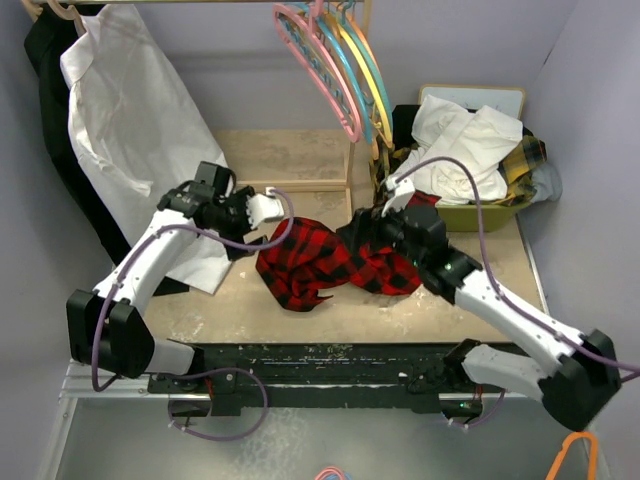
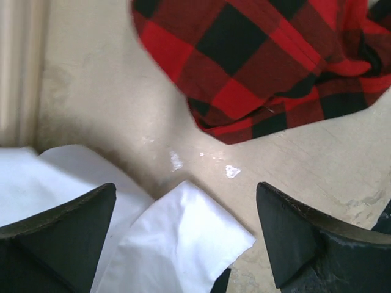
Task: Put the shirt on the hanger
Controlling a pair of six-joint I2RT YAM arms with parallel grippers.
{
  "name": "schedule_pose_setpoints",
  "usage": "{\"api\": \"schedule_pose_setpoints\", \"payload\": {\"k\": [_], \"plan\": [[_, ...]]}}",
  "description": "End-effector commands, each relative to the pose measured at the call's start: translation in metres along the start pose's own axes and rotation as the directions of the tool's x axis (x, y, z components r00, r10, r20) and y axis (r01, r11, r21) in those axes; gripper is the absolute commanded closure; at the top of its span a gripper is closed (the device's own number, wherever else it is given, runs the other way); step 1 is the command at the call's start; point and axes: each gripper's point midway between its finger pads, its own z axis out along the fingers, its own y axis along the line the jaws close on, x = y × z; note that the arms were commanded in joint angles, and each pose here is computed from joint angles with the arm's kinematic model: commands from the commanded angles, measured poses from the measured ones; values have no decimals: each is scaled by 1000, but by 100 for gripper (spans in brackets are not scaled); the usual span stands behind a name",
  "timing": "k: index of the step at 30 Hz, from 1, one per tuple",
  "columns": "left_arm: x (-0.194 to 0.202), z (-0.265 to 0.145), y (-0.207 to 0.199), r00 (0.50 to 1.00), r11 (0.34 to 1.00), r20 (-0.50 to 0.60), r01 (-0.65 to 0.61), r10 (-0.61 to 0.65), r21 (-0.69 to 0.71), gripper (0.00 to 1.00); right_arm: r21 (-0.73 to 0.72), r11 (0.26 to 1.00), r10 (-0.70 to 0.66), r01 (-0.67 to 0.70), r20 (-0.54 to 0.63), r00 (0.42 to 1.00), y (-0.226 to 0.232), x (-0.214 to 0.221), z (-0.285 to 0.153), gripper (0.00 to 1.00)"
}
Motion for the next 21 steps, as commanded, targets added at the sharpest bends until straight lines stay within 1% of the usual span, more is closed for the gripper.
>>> {"api": "schedule_pose_setpoints", "payload": {"k": [1,2,3,5,6,7,8,10,11,12,14,16,17,18,19,21], "plan": [[-38,-48,32,961,984,217,178,-172,-8,1,-170,937,-287,304,116,951,90,6,-36,0],[-43,-58,36,940,972,255,234,-225,-3,1,-202,895,-385,397,100,918,110,24,-40,0],[-45,-64,43,919,954,275,298,-283,-14,1,-224,842,-483,490,88,871,123,43,-43,0],[-46,-77,61,876,899,287,429,-388,-95,1,-277,703,-660,655,89,746,144,82,-49,0],[-39,-85,75,851,845,279,502,-445,-184,1,-284,639,-721,715,106,685,149,95,-49,0],[-35,-96,88,823,788,289,558,-488,-258,1,-293,586,-763,755,114,637,150,104,-47,0],[-26,-108,102,793,710,297,609,-532,-354,1,-310,549,-790,776,110,603,150,112,-45,0],[-10,-137,123,734,541,332,668,-592,-512,1,-338,469,-826,816,157,541,159,119,-37,0],[-3,-152,130,706,457,355,683,-612,-570,1,-337,435,-842,835,177,510,162,118,-32,0],[3,-165,133,692,395,368,682,-621,-616,1,-337,398,-860,853,187,475,164,119,-24,0],[13,-187,138,664,278,400,676,-631,-683,1,-383,315,-896,868,182,405,167,131,-8,1],[21,-203,140,643,189,431,668,-634,-719,1,-449,210,-921,869,206,329,172,148,2,2],[23,-207,140,635,161,442,667,-633,-727,1,-466,153,-927,871,237,290,174,155,5,3],[25,-207,139,633,156,445,667,-633,-728,1,-463,115,-928,879,265,261,175,158,10,3],[24,-205,137,632,163,445,672,-634,-723,1,-463,97,-926,881,282,250,175,159,14,3],[23,-199,135,629,180,446,684,-637,-707,1,-490,85,-920,867,297,258,174,159,19,4]]}}
